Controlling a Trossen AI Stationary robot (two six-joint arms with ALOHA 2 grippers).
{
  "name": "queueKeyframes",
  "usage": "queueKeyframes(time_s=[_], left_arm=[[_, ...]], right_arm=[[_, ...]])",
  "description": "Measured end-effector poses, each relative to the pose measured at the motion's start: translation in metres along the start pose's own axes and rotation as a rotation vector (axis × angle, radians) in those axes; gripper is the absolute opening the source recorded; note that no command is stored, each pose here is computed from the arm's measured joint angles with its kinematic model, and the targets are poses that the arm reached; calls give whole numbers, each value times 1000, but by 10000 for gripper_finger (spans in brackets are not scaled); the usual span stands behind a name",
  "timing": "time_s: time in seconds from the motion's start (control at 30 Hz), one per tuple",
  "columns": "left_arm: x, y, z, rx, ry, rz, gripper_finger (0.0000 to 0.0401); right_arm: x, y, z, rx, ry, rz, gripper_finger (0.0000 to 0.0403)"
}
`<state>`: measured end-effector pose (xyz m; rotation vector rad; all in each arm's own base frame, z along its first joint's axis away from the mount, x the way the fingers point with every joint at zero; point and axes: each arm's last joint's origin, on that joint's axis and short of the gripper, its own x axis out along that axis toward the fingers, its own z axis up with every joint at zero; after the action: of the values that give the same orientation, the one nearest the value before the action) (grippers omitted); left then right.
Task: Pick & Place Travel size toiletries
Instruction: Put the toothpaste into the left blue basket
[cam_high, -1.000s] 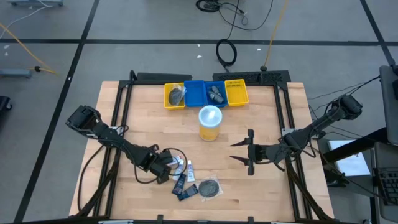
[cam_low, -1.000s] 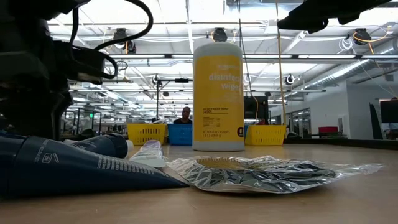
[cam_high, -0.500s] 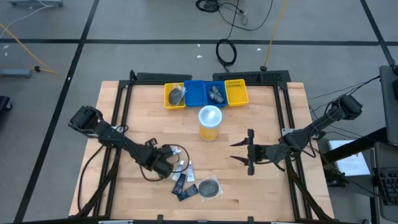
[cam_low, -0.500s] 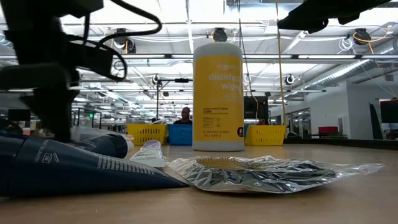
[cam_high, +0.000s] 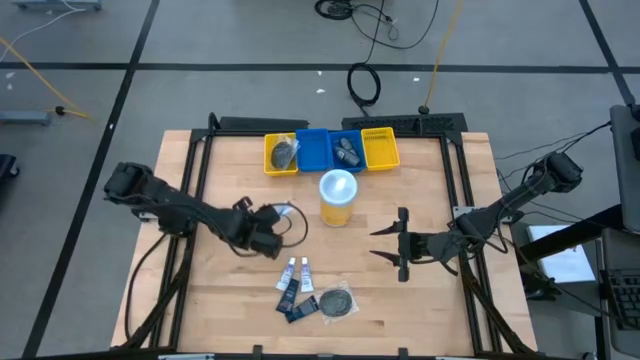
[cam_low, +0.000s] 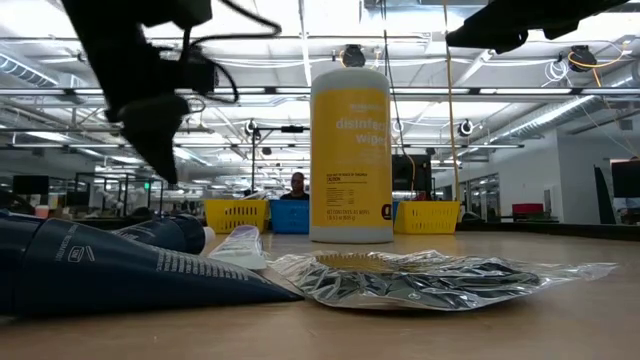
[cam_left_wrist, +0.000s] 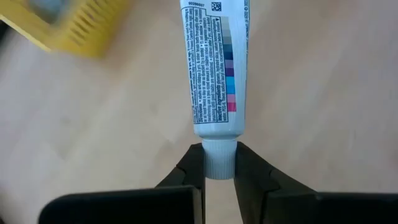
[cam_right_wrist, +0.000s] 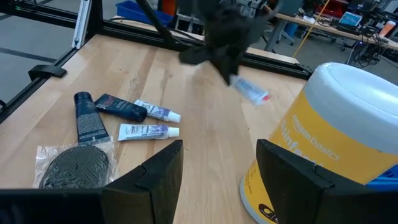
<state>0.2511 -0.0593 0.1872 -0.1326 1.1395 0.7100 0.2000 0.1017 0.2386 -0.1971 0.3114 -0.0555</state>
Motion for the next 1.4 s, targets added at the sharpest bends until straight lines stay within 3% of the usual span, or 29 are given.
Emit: queueKeyframes(time_s=[0.33,0.53,0.77,1.0,1.4], left_arm=[[-22,52,37,-110,-229,35,38],[-10,79,64,-134,-289,74,38],[4,113,98,-198,-392,41,38],[31,134,128,-275,-504,-75,38],[100,140,150,-397,-550,-140,38]], right_arm=[[0,0,0,1,-1,-1,196],[0,0,1,4,-6,-2,196],[0,0,1,4,-6,-2,196],[0,0,1,4,-5,-3,196],[0,0,0,1,-2,-2,196]])
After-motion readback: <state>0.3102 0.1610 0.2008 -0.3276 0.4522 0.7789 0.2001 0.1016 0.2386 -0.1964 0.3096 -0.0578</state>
